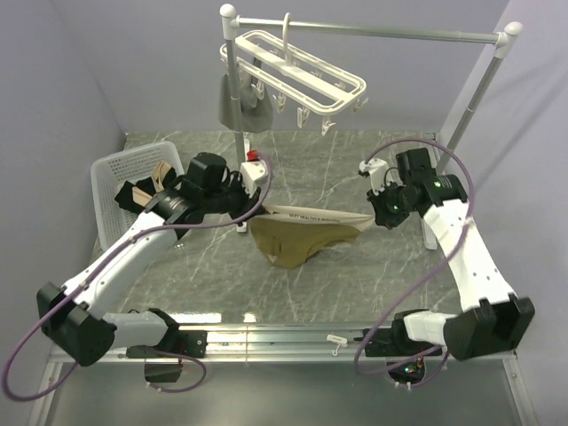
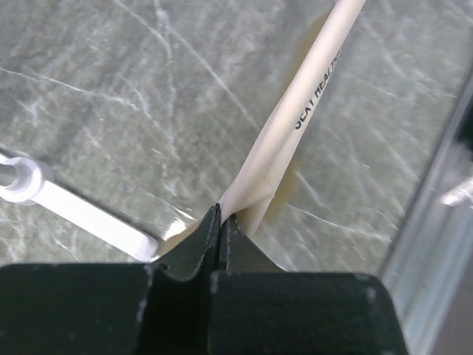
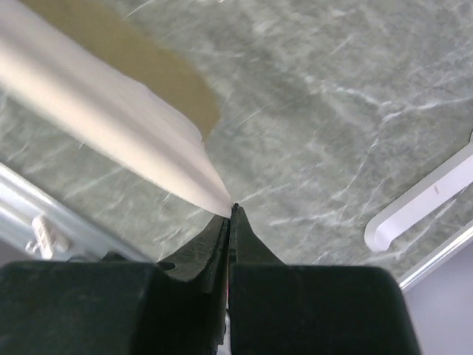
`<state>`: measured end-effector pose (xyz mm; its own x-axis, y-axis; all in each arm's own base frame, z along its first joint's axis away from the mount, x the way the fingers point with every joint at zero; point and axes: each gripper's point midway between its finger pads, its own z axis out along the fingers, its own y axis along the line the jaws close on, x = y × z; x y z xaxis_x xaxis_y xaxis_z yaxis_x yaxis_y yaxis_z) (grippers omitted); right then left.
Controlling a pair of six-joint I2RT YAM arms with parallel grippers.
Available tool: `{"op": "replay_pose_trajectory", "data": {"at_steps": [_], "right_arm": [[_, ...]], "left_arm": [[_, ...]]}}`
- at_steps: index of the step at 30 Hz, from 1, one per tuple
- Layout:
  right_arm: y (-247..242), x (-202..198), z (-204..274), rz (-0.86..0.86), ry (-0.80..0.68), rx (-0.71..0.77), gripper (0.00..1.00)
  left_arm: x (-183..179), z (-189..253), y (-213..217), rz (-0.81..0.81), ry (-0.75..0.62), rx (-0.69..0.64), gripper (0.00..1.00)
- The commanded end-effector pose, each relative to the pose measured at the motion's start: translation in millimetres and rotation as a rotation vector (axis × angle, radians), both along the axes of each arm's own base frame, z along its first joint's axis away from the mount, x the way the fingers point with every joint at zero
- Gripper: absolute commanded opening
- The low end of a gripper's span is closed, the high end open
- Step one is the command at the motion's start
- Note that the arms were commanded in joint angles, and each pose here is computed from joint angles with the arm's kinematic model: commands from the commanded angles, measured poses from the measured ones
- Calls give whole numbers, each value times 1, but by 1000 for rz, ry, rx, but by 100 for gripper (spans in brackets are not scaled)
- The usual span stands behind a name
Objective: Clip the underwear to the hanger
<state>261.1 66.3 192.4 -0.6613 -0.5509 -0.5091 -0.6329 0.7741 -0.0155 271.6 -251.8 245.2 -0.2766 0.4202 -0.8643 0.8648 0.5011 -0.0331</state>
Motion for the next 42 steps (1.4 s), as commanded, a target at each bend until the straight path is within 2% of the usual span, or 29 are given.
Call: {"op": "replay_pose_trajectory", "data": {"at_steps": [1,4,8,13,17,20,21,25,27,28,29,30,31,33,34,36,38,39,40,42], "right_arm": [[4,-42,30,103,-39,25,0],[10,-75,38,195,-70,22,0],[18,-101,51,281,-136,27,0],[21,-103,60,282,-173,37,0],[24,-73,28,219,-109,-3,0],[23,-36,-8,147,-61,-64,0],[23,-24,-25,131,-16,-87,0],[22,33,-55,30,-7,-101,0],[21,51,-78,-16,64,-106,0],[24,65,-75,-35,55,-100,4],[25,71,-80,-59,75,-97,9],[23,77,-91,-80,108,-101,16],[25,87,-89,-96,92,-97,38],[22,93,-96,-132,113,-104,55],[18,94,-94,-148,116,-104,74],[16,93,-91,-168,114,-96,74],[17,83,-89,-162,138,-70,69],[25,76,-83,-137,142,-27,65],[27,66,-87,-129,176,-11,54],[38,53,-88,-107,201,26,47]], "left_arm": [[-45,17,8,-72,61,-55,0],[-76,28,17,-108,72,-108,0],[-100,40,27,-128,65,-146,0],[-115,41,26,-163,128,-154,0],[-91,17,11,-88,235,-157,0],[-55,-16,-1,22,303,-125,0],[-40,-39,-4,57,333,-74,0],[3,-78,-17,131,335,-23,0],[27,-92,-27,139,306,-33,3],[39,-96,-27,165,288,-28,17],[49,-113,-29,177,308,-10,23],[62,-109,-33,185,287,-23,35],[72,-113,-31,214,284,-10,41],[93,-119,-26,265,302,-6,52],[96,-122,-21,285,319,3,62],[104,-120,-7,328,321,-5,64],[97,-115,-2,299,322,-18,63],[86,-114,1,278,323,-22,61],[78,-114,1,251,322,-30,56],[59,-113,-2,197,329,-57,52]]}}
